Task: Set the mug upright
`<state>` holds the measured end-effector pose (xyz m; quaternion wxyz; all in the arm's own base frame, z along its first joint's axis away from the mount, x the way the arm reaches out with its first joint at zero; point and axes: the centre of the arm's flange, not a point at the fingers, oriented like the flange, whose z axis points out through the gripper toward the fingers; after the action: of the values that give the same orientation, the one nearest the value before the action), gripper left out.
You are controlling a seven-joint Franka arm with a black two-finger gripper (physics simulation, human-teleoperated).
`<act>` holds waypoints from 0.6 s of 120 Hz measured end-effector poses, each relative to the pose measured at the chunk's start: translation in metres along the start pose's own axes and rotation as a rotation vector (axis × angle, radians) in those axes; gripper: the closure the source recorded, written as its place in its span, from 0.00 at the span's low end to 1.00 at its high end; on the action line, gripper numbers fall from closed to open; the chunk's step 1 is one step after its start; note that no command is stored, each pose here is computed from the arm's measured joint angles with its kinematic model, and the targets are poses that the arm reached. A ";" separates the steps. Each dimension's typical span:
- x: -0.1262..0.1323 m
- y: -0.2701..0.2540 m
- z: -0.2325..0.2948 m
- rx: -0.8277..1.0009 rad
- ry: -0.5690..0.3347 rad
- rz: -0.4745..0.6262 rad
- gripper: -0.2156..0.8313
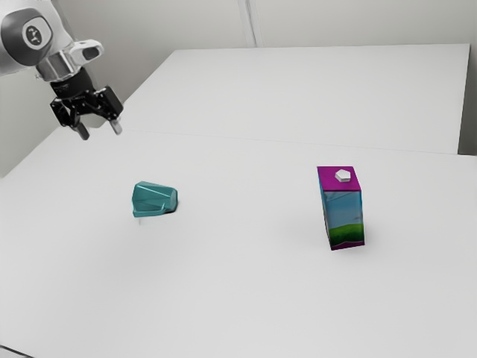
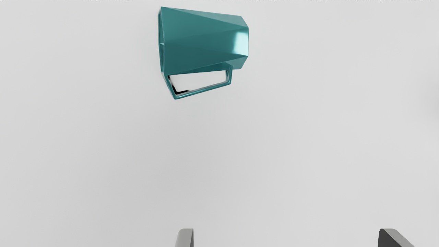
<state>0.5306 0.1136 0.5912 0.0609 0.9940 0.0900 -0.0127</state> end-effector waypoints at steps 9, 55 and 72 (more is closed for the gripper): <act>0.002 -0.011 0.009 -0.047 0.013 0.009 0.23; 0.016 -0.069 0.066 -0.289 0.093 0.046 0.23; 0.020 -0.095 0.093 -0.370 0.124 0.045 0.23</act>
<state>0.5315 0.1983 0.4868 0.2371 0.9665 0.0719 0.0667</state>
